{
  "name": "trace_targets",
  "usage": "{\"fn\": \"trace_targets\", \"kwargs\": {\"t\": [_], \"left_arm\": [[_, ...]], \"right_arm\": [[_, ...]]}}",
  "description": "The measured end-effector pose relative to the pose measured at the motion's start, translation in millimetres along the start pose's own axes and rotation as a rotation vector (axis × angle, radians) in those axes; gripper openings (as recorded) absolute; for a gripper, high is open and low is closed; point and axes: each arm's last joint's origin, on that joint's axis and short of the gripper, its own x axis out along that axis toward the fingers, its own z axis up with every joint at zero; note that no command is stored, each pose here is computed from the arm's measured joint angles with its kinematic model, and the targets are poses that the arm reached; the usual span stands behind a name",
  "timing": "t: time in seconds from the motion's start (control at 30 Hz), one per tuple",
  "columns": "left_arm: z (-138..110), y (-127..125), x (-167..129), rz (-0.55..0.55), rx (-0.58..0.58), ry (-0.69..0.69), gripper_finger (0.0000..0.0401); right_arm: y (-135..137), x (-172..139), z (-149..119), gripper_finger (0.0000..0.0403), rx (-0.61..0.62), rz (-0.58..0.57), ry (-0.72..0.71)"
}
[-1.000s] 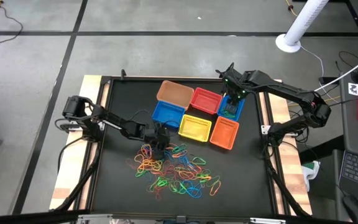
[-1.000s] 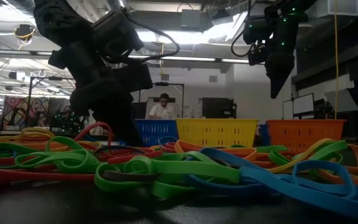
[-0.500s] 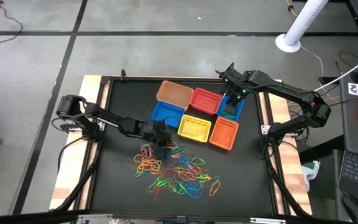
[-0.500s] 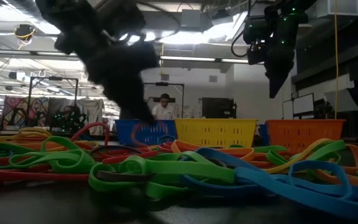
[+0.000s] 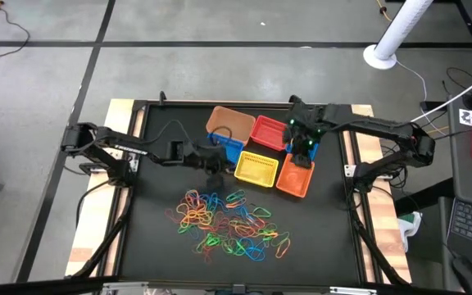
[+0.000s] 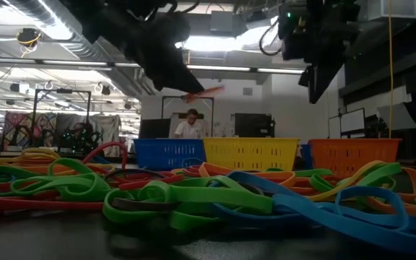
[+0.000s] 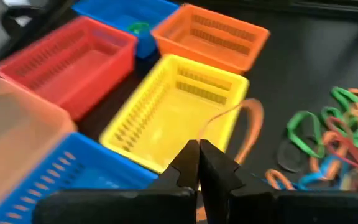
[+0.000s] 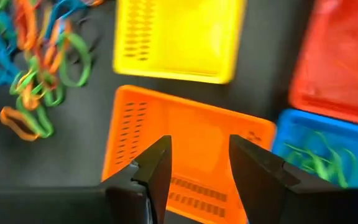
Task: Sort rubber bands into baskets
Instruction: Put the orange rubber band into the left blue basket
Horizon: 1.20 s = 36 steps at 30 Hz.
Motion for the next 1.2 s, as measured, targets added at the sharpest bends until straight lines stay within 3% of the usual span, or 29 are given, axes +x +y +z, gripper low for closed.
{"fn": "trace_targets", "kwargs": {"t": [0.17, 0.33, 0.57, 0.8, 1.0, 1.2], "left_arm": [[2, 22, -1, 0.062, -0.008, -0.005, 0.0002], [2, 43, -1, 0.121, -0.021, 0.003, 0.0007], [-5, 61, -2, 0.168, -0.048, 0.065, 0.001], [-12, 67, -3, 0.184, -0.059, 0.133, 0.0012], [-13, 67, -3, 0.198, -0.061, 0.149, 0.0064], [-14, 66, -3, 0.203, -0.068, 0.156, 0.0122]], "right_arm": [[45, 14, 6, 0.0161, -0.163, 0.047, 0.022], [90, 25, 2, 0.0161, -0.254, 0.003, 0.057], [150, 35, -15, 0.0161, -0.283, -0.062, 0.065], [204, 45, -32, 0.0161, -0.351, -0.082, -0.046], [239, 75, -46, 0.0161, -0.464, -0.083, -0.019], [256, 114, -55, 0.0161, -0.523, -0.099, 0.058]]}}
